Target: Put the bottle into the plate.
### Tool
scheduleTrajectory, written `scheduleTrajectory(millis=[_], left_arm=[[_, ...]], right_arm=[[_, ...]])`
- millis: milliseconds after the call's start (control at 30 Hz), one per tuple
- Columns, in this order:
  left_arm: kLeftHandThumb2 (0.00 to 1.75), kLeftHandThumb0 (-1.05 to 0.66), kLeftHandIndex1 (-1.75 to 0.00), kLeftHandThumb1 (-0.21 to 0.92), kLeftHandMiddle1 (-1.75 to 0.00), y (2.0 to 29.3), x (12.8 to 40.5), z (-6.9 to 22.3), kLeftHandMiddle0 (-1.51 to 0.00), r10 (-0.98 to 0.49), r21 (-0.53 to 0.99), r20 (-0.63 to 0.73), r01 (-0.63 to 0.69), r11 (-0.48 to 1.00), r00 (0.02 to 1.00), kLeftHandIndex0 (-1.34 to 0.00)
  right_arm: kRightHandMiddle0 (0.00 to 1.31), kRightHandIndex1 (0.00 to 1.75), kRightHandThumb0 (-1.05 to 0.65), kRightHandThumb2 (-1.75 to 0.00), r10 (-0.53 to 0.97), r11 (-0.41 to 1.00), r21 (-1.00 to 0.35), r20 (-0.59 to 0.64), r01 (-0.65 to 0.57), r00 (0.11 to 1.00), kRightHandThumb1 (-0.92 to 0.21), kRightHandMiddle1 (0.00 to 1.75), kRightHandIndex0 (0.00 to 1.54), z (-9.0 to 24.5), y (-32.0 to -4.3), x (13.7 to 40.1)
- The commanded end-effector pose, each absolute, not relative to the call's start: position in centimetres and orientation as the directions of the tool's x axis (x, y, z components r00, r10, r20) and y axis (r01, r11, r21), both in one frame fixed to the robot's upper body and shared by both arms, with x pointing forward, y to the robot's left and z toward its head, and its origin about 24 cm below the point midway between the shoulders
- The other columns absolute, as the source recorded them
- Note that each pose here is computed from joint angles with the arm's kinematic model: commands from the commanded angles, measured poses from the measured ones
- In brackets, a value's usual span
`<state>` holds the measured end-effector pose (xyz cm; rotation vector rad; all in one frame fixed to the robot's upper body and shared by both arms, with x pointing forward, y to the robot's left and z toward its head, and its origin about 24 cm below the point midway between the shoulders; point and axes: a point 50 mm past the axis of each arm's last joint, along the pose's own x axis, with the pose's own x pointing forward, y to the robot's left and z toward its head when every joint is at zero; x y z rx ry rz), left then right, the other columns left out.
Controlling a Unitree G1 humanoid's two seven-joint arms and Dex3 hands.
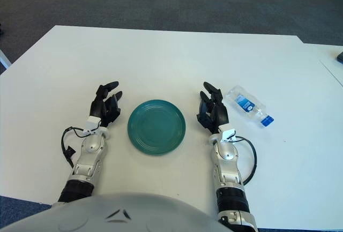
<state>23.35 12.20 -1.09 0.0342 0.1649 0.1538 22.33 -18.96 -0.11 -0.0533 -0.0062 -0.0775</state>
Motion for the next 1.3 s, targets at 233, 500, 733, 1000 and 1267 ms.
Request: scheduleTrajectory(millis=[233, 500, 733, 1000, 1267], left_arm=[[0.79, -0.79, -0.84, 0.92, -0.05, 12.0, 22.5, -2.6, -0.80, 0.163, 0.055, -0.250, -0.154, 0.987, 0.955, -0.30], [0.79, -0.78, -0.84, 0.92, -0.04, 11.9, 22.5, -2.6, -0.80, 0.157, 0.058, -0.251, -0.148, 0.987, 0.955, -0.29], [0.79, -0.78, -0.82, 0.92, -0.04, 11.8, 22.6, -2.7, -0.80, 0.147, 0.061, -0.258, -0.136, 0.989, 0.955, -0.28], [0.79, -0.79, -0.82, 0.92, -0.04, 11.6, 22.7, -3.0, -0.80, 0.138, 0.045, -0.268, -0.131, 0.990, 0.954, -0.26], [0.78, -0.73, -0.82, 0.92, -0.04, 11.4, 22.8, -3.0, -0.81, 0.129, 0.042, -0.277, -0.122, 0.992, 0.952, -0.27]], right_arm=[[0.00, 0.00, -0.58, -0.83, -0.079, 0.996, -0.057, -0.101, 0.074, 0.992, -0.92, 0.66, 0.33, -1.9, -19.1, 21.4], [0.00, 0.00, -0.58, -0.84, -0.077, 0.996, -0.062, -0.101, 0.071, 0.992, -0.92, 0.65, 0.33, -1.9, -19.2, 21.4], [0.00, 0.00, -0.58, -0.84, -0.078, 0.996, -0.054, -0.094, 0.073, 0.993, -0.92, 0.64, 0.34, -1.8, -19.3, 21.6], [0.00, 0.00, -0.59, -0.82, -0.078, 0.995, -0.064, -0.024, 0.076, 0.997, -0.92, 0.61, 0.33, -0.8, -19.9, 22.2], [0.00, 0.00, -0.59, -0.78, -0.035, 0.996, -0.086, 0.059, 0.040, 0.998, -0.92, 0.62, 0.34, 0.1, -19.6, 22.5]])
